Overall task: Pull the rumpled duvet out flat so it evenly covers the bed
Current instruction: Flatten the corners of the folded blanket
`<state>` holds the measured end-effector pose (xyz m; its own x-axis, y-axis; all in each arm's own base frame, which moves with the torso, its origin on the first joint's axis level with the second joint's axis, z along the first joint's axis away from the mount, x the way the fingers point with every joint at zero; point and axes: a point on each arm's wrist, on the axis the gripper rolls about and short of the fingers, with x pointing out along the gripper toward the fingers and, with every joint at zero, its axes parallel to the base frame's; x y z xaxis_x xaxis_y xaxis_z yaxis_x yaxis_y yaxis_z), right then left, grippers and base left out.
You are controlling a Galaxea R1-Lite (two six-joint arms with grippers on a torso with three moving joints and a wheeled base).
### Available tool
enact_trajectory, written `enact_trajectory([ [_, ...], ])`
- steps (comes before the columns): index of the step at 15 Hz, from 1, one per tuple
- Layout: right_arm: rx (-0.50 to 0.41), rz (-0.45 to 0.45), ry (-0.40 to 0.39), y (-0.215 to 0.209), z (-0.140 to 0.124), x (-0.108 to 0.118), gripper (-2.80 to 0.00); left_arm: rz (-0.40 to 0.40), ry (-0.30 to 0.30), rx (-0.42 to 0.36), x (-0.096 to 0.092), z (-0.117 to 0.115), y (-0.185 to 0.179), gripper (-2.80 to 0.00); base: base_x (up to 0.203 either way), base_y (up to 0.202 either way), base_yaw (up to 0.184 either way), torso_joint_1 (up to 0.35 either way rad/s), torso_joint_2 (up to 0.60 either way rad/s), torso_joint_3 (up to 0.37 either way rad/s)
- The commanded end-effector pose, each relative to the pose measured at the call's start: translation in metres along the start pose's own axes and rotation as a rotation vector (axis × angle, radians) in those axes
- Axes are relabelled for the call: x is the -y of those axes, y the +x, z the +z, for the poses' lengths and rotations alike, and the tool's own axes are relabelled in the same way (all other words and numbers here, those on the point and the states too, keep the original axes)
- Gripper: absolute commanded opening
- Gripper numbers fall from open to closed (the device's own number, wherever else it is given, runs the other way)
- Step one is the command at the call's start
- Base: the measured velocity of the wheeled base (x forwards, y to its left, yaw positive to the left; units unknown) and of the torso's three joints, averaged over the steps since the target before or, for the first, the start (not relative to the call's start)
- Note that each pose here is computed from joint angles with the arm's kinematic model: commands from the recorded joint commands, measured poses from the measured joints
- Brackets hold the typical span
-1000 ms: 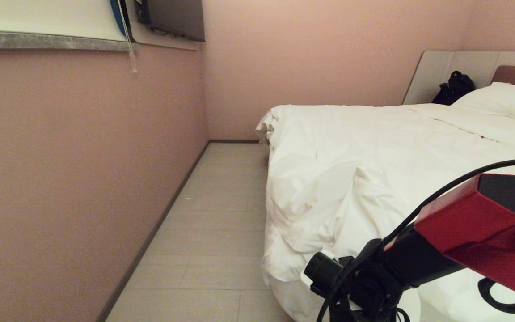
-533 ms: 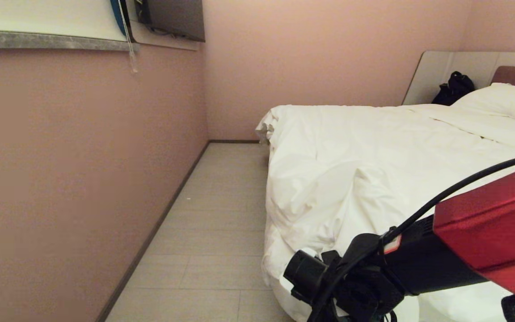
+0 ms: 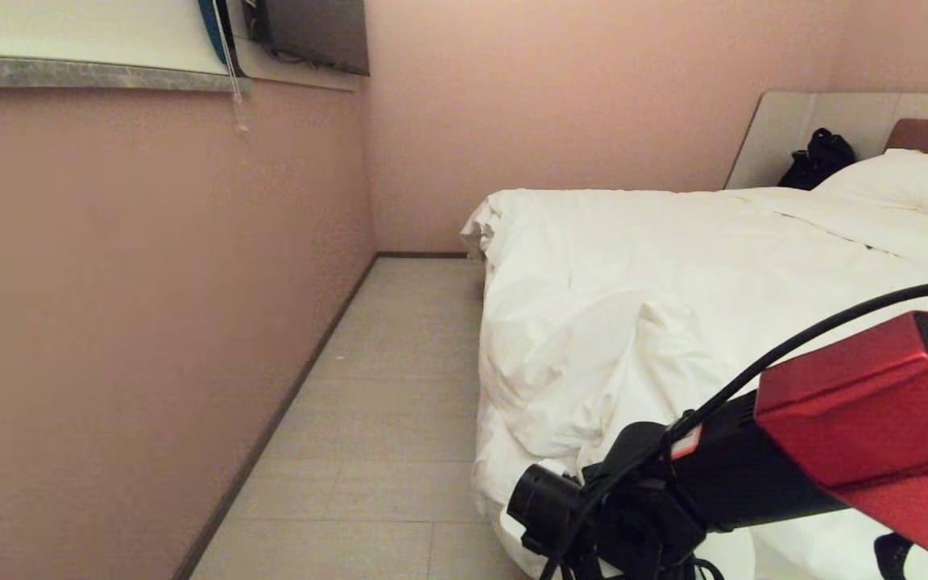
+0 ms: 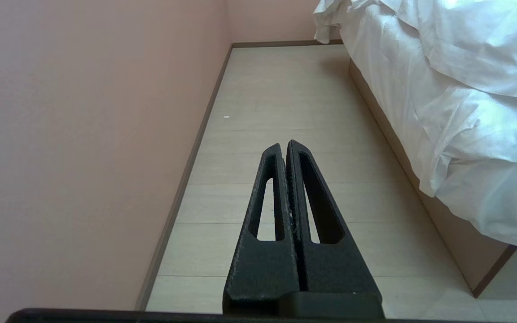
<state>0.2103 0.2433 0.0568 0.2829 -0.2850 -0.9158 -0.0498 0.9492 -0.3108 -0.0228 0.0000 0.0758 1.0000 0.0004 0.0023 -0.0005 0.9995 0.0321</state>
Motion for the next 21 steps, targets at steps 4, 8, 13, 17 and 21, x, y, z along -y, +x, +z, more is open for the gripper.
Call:
enact_trajectory([
  [4, -0.02, -0.035, -0.042, 0.011, -0.001, -0.02, 0.0, 0.0, 0.001, 0.001, 0.0, 0.0, 0.0, -2.8, 0.0, 0.0, 0.0, 0.0, 0.0, 0.0],
  [8, -0.031, -0.049, -0.046, 0.022, 0.003, -0.03, 0.0, 0.001, 0.0, 0.001, 0.0, 0.0, 0.0, -2.8, 0.0, 0.0, 0.0, 0.0, 0.0, 0.0],
  [13, -0.042, -0.092, -0.031, 0.032, 0.013, -0.03, 0.0, 0.001, 0.0, 0.001, 0.0, 0.0, 0.0, -2.8, 0.0, 0.0, 0.0, 0.0, 0.0, 0.0],
  [17, -0.051, -0.128, -0.025, 0.037, 0.019, -0.027, 0.0, 0.001, 0.0, 0.001, 0.0, 0.0, 0.0, -2.8, 0.0, 0.0, 0.0, 0.0, 0.0, 0.0],
  [21, -0.069, -0.167, -0.006, 0.051, 0.024, -0.022, 0.0, 0.0, 0.0, 0.001, 0.0, 0.0, 0.0, -2.8, 0.0, 0.0, 0.0, 0.0, 0.0, 0.0],
])
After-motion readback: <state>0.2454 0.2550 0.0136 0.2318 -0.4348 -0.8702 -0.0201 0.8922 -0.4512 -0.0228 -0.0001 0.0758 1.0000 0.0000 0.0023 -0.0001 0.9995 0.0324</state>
